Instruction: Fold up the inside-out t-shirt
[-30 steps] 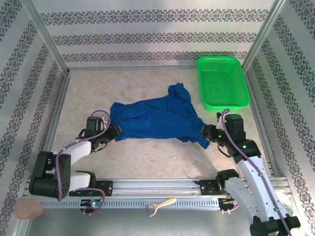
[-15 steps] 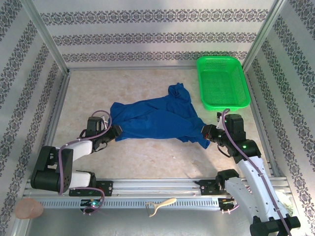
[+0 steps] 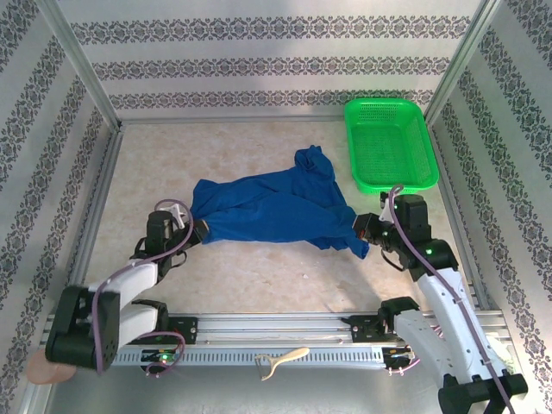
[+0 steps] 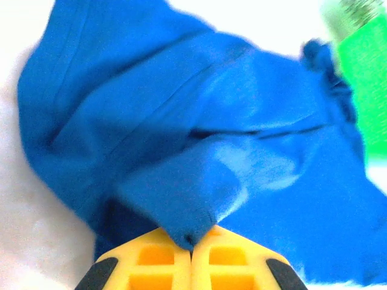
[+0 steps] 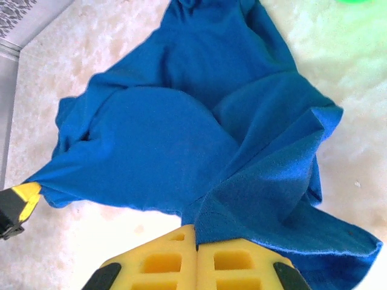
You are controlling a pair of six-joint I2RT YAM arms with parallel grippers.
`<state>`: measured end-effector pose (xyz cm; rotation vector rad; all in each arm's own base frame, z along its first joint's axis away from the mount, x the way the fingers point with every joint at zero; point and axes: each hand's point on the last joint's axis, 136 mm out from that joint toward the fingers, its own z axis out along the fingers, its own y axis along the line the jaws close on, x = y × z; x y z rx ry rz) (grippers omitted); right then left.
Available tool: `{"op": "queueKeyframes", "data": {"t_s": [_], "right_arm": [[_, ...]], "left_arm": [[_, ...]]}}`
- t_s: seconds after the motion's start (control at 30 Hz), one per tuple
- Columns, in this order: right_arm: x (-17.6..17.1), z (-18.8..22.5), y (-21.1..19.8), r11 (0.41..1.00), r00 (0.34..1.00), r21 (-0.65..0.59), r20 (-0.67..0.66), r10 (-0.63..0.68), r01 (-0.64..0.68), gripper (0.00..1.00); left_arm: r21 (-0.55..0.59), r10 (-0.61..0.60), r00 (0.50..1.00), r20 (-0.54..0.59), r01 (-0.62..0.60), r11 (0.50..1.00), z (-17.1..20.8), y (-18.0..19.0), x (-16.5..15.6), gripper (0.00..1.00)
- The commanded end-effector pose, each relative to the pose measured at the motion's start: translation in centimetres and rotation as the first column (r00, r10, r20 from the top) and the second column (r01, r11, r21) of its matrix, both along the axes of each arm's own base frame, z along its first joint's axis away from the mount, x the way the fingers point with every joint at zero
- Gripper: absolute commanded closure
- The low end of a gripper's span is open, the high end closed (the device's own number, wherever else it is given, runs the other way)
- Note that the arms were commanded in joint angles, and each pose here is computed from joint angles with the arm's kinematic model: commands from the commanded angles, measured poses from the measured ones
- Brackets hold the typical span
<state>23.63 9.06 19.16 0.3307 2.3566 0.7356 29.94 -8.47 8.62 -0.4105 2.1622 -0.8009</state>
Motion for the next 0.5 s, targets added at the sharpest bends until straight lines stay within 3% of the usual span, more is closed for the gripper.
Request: {"op": "queueKeyframes", "data": {"t_s": [0.0,0.17,0.47], "right_arm": [[2.1,5.1,-0.3,1.0,0.991,-0.012,0.133,-0.001,0.003,1.0],[4.4,9.4,-0.4,1.0,0.978,-0.022,0.209,0.01,-0.006,1.0],[5.7,9.1,-1.0,0.999,0.979,-0.041,0.205,-0.009,0.018,1.0]], "left_arm": [[-0.007,0.036,0.99,0.135,-0.035,0.999,6.6,0.4,1.2,1.0],[0.019,0.015,0.979,0.205,-0.02,1.0,12.2,0.3,1.6,1.0],[-0.025,-0.012,0.994,0.107,0.014,1.0,8.9,-0.6,2.7,1.0]]}}
